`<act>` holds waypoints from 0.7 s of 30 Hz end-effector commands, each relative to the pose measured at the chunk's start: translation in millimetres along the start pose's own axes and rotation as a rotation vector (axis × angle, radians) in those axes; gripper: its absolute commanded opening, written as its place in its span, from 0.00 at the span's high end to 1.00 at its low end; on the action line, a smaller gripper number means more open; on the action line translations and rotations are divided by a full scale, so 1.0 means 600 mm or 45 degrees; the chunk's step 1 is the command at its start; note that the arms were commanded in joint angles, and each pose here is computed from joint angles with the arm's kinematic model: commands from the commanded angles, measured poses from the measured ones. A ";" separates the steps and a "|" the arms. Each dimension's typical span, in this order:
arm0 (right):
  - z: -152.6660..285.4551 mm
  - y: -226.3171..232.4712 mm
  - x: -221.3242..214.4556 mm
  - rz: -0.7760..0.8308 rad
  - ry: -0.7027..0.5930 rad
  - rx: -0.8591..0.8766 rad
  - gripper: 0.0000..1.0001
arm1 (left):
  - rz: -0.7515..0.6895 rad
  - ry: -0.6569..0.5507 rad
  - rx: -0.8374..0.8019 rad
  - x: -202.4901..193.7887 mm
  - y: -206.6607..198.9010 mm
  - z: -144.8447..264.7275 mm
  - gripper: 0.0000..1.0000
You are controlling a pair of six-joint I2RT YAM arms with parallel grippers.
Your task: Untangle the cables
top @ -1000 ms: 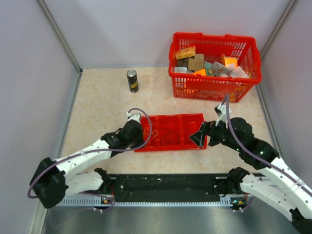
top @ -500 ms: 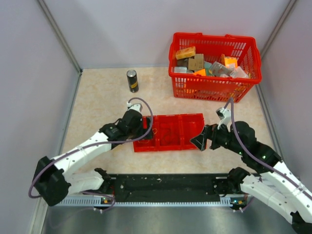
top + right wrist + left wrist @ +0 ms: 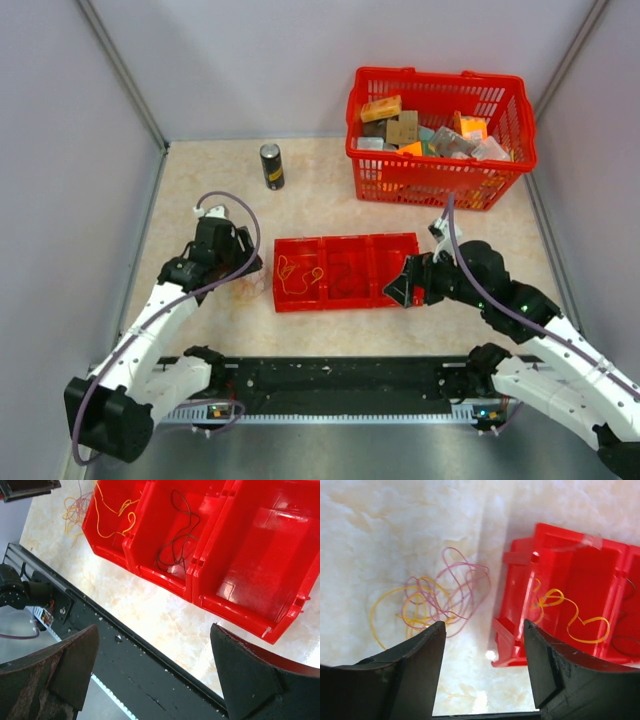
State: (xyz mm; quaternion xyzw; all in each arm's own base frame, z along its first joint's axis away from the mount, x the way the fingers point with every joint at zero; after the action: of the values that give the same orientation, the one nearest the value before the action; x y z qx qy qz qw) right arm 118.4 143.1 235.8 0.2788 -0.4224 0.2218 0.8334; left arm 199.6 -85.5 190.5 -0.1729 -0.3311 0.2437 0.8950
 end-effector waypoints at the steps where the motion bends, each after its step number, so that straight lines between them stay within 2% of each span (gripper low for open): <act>1: 0.009 0.016 0.033 -0.006 -0.103 0.073 0.09 | 0.025 0.002 0.046 0.018 0.015 -0.025 0.34; 6: 0.014 0.015 0.018 -0.039 -0.107 0.078 0.09 | 0.058 0.050 0.223 0.039 0.024 -0.082 0.32; 9: 0.016 0.018 0.011 -0.069 -0.098 0.101 0.10 | 0.071 0.072 0.228 0.042 0.021 -0.109 0.40; 15: 0.010 0.021 0.009 -0.100 -0.076 0.123 0.13 | 0.087 0.015 0.208 0.058 0.011 -0.121 0.73; 17: 0.003 0.023 0.009 -0.105 -0.053 0.138 0.15 | 0.070 -0.002 0.182 0.064 0.005 -0.118 0.95; 18: -0.001 0.025 0.008 -0.117 -0.042 0.147 0.16 | 0.061 -0.007 0.190 0.067 0.005 -0.117 1.00; 21: -0.013 0.040 0.012 -0.141 -0.031 0.222 0.19 | 0.051 0.002 0.234 0.073 0.005 -0.097 1.00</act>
State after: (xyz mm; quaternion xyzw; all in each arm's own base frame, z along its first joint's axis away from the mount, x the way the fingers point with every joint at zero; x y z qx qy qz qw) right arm 109.6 151.4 236.1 0.3338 -0.3970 0.2048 0.8301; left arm 256.5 -71.3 140.4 -0.0952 -0.2621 0.2934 0.9144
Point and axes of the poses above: each gripper's point midway between its finger pads, its own z axis back along the fingers, its own y axis along the line the jaws close on, x = y × z, the point moved 7 cm from there along z, back along the fingers, and after that the axes turned 15 degrees about z, right-handed, at the moved point
